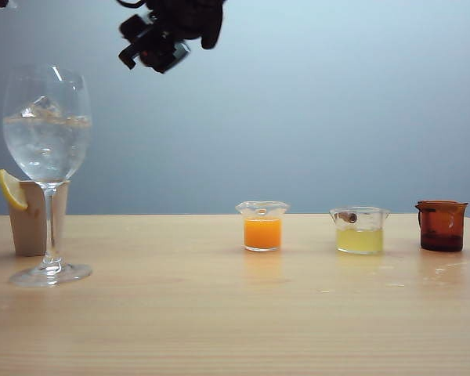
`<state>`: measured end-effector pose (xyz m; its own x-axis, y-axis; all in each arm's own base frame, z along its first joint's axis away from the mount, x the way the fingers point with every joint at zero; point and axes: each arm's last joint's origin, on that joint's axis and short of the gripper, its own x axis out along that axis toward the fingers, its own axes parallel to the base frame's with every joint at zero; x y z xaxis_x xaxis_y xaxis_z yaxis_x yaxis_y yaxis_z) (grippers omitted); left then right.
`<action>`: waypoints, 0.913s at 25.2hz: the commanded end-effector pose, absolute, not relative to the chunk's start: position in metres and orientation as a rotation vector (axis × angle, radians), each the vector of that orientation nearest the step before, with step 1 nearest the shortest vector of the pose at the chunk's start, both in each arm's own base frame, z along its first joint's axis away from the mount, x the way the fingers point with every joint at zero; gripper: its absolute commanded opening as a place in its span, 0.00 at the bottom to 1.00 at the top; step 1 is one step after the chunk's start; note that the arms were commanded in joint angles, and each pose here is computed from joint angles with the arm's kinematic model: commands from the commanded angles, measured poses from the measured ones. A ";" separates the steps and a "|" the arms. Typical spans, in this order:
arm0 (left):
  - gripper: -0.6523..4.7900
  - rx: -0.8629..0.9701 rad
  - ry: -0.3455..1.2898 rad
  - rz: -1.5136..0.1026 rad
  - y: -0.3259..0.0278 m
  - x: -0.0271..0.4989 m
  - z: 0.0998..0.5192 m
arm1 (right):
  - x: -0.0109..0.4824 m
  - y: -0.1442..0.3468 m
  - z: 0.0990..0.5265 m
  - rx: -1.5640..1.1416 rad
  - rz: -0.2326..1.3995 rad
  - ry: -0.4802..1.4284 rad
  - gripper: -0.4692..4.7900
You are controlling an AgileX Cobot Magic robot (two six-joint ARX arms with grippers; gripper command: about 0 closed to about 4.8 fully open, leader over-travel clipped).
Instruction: Pick up the first measuring cup from the left, pour the coconut rum inside into the goblet, and finally put the measuring cup back in its original place.
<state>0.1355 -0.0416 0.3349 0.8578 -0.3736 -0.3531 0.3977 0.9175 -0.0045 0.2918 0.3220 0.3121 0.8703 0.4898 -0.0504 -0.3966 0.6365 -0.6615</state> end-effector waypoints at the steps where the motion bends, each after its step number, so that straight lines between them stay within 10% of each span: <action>1: 0.11 0.064 0.340 -0.410 -0.042 0.135 0.337 | 0.295 0.312 0.301 -0.461 0.446 -0.039 0.39; 10: 0.12 0.064 0.340 -0.410 -0.042 0.135 0.337 | 0.292 0.302 0.223 0.097 0.399 0.072 0.39; 23: 0.11 0.064 0.340 -0.410 -0.042 0.135 0.337 | 0.283 0.332 0.159 0.065 0.319 0.098 0.39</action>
<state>0.1355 -0.0416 0.3349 0.8578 -0.3736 -0.3531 0.3977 0.9175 -0.0045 0.2841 0.3302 0.1571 0.9273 0.3549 -0.1187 -0.3478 0.9344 0.0765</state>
